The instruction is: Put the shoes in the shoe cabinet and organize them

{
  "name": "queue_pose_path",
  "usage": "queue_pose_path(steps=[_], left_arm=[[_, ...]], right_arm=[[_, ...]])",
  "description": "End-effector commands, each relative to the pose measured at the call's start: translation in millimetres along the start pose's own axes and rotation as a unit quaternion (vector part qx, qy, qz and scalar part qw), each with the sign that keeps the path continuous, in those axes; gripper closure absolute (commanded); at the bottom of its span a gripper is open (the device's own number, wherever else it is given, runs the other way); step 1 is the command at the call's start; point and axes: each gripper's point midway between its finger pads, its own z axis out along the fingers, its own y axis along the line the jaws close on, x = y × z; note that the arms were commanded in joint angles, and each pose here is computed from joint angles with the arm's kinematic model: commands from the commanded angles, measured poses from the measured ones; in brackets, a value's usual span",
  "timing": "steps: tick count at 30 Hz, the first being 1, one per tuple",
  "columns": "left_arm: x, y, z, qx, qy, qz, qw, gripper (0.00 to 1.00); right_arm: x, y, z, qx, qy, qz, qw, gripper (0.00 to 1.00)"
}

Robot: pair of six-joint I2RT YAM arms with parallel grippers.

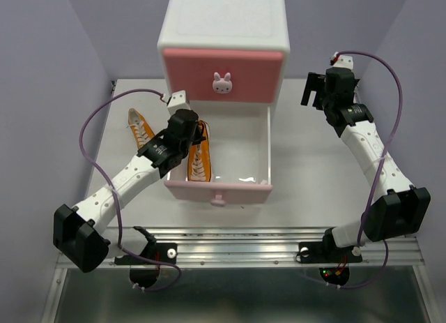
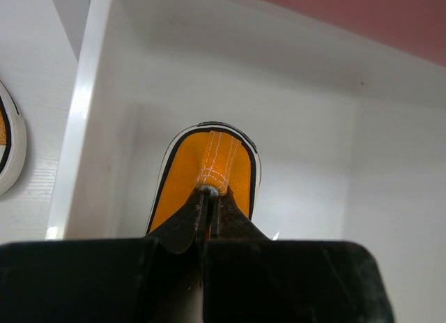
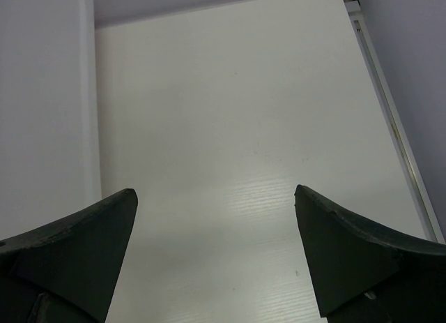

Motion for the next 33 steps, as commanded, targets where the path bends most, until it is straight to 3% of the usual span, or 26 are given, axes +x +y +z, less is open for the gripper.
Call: queue_pose_path(steps=[1,23,29,33], left_arm=[[-16.9,-6.2,5.2,0.001,-0.046,-0.037,0.998,1.0],[11.7,3.9,46.1,-0.055,-0.023,-0.031,0.998,1.0],[19.1,7.8,56.0,-0.075,-0.015,-0.023,0.997,0.77],[23.5,8.5,62.4,-0.081,-0.009,-0.018,0.996,0.77]], right_arm=[[-17.3,-2.6,-2.6,0.004,-0.034,0.014,0.999,0.0],[-19.2,-3.9,-3.1,0.006,-0.042,0.016,0.999,0.0],[-22.1,-3.5,-2.7,0.005,-0.044,0.01,0.999,0.0],[-25.6,-4.2,-3.0,0.008,-0.049,0.01,0.999,0.0]])
